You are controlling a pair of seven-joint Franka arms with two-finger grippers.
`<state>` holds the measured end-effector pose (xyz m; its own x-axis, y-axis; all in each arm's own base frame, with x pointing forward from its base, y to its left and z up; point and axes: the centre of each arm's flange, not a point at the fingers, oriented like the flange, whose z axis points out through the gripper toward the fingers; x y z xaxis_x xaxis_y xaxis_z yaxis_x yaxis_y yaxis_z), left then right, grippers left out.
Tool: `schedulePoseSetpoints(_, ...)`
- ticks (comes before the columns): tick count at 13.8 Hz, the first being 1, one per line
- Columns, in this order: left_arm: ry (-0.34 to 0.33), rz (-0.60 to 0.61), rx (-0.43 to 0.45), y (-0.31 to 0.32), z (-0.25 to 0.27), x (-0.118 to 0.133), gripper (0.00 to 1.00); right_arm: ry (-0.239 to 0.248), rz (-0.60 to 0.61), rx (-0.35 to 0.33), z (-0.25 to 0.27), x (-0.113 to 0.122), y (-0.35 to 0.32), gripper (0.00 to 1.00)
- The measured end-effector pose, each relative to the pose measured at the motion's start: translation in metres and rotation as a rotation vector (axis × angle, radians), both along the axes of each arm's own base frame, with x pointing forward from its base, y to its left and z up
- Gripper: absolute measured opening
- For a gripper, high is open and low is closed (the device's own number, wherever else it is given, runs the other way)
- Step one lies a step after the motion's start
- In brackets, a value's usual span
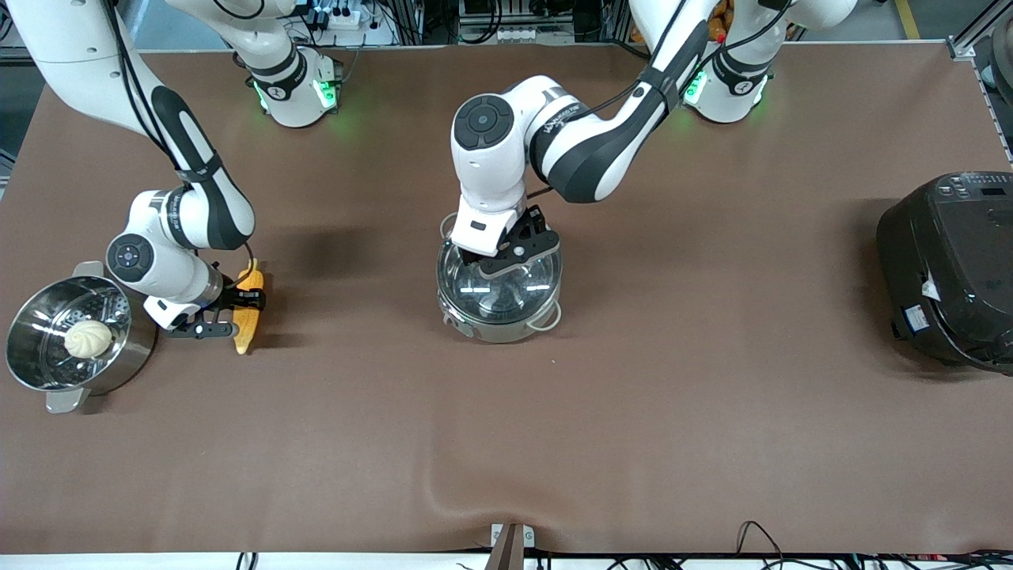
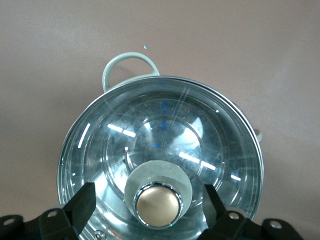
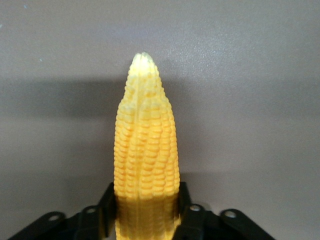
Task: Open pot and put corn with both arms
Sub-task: 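Lift the corn with the right gripper while the left gripper holds the lid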
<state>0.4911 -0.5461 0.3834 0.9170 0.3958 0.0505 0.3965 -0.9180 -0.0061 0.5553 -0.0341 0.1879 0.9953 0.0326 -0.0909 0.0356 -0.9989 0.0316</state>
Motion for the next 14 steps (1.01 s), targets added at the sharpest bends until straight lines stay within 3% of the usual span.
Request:
schedulePoseSetpoints(3,-0.002,0.000,-0.002,-0.001,-0.002,0.001,0.91,-0.022,0.005,-0.001,0.015,0.015,0.002,0.38)
schedulePoseSetpoints(9,0.006,-0.004,0.004,-0.004,-0.021,0.001,0.83,0.100,0.035,-0.027,0.129,0.057,0.062,0.34)
schedulePoseSetpoints(12,0.008,-0.005,0.005,-0.005,-0.025,0.001,0.80,0.081,0.017,-0.052,0.164,0.061,0.139,0.34)
schedulePoseSetpoints(14,0.010,-0.005,0.007,-0.006,-0.028,0.001,0.69,0.073,0.034,-0.059,0.165,0.057,0.178,0.34)
